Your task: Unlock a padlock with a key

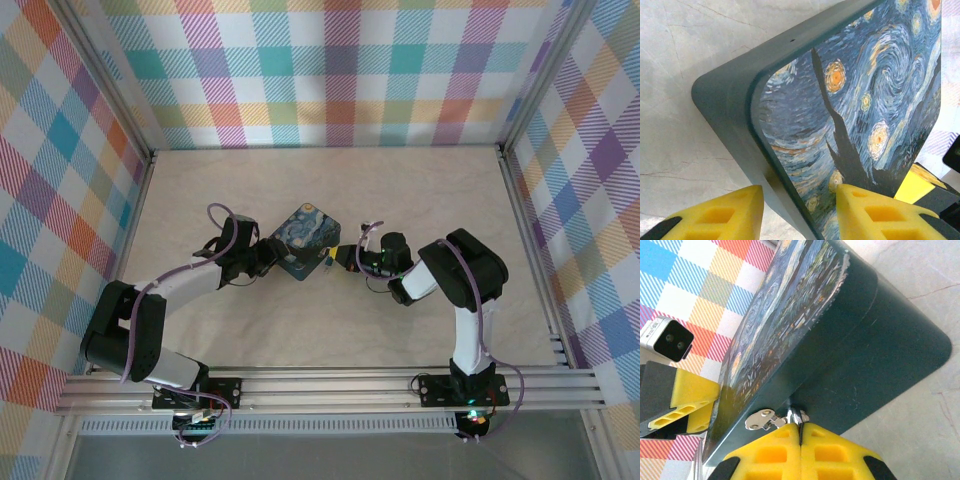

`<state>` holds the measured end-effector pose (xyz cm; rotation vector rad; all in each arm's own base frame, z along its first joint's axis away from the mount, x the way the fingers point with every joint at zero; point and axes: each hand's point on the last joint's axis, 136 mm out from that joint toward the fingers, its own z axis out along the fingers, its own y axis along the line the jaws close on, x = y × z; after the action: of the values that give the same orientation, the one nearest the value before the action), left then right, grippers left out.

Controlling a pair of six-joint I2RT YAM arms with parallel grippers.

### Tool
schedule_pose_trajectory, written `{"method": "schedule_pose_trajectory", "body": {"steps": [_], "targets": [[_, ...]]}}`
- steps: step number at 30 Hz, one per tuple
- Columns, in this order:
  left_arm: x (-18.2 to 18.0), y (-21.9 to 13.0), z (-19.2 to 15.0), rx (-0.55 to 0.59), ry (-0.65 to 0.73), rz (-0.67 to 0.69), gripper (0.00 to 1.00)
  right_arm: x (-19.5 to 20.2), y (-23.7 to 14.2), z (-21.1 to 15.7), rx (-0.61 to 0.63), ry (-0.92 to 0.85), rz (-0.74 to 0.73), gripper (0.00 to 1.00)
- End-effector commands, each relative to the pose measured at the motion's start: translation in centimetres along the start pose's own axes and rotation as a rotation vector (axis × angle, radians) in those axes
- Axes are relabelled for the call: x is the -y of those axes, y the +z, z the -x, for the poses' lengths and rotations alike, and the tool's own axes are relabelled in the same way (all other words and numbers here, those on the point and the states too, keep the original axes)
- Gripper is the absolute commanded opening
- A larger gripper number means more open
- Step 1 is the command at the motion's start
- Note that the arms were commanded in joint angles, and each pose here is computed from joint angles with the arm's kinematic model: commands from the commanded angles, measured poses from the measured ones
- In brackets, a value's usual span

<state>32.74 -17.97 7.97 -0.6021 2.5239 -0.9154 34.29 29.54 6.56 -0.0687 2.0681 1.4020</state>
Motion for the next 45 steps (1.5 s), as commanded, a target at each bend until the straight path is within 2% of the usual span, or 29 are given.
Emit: {"method": "schedule_pose_trajectory", "body": {"steps": [1,9,14,23,25,29,34,45], "targets": [[-2.6,-0.2,-2.0,-0.053,-0.014,0.095,0.45,-0.7,-0.7,1.6,0.072,-0.037,0.022,0.0],[-0.9,-1.7,-0.8,-0.01,0.015,0.08,0.57,-0.6,-2.5,1.8,0.084,-0.089,-0.022,0.0],[0.4,-3.5,0.4,0.055,0.057,0.069,0.67,-1.6,-3.4,1.8,0.061,-0.129,-0.027,0.0],[2.4,-8.3,3.9,0.275,0.139,0.07,0.83,-3.5,-6.4,0.7,-0.041,-0.185,-0.113,0.0],[2.5,-9.2,4.6,0.32,0.144,0.073,0.86,-3.5,-7.3,0.0,-0.097,-0.173,-0.164,0.0],[1.7,-10.6,5.0,0.374,0.144,0.109,0.88,-3.4,-9.6,-1.5,-0.2,-0.154,-0.275,0.0],[1.0,-12.4,5.7,0.469,0.138,0.128,0.91,-3.2,-12.1,-3.9,-0.289,-0.117,-0.343,0.0],[0.6,-13.3,6.0,0.49,0.148,0.156,0.93,-1.3,-13.2,-7.5,-0.364,-0.03,-0.379,0.0]]}}
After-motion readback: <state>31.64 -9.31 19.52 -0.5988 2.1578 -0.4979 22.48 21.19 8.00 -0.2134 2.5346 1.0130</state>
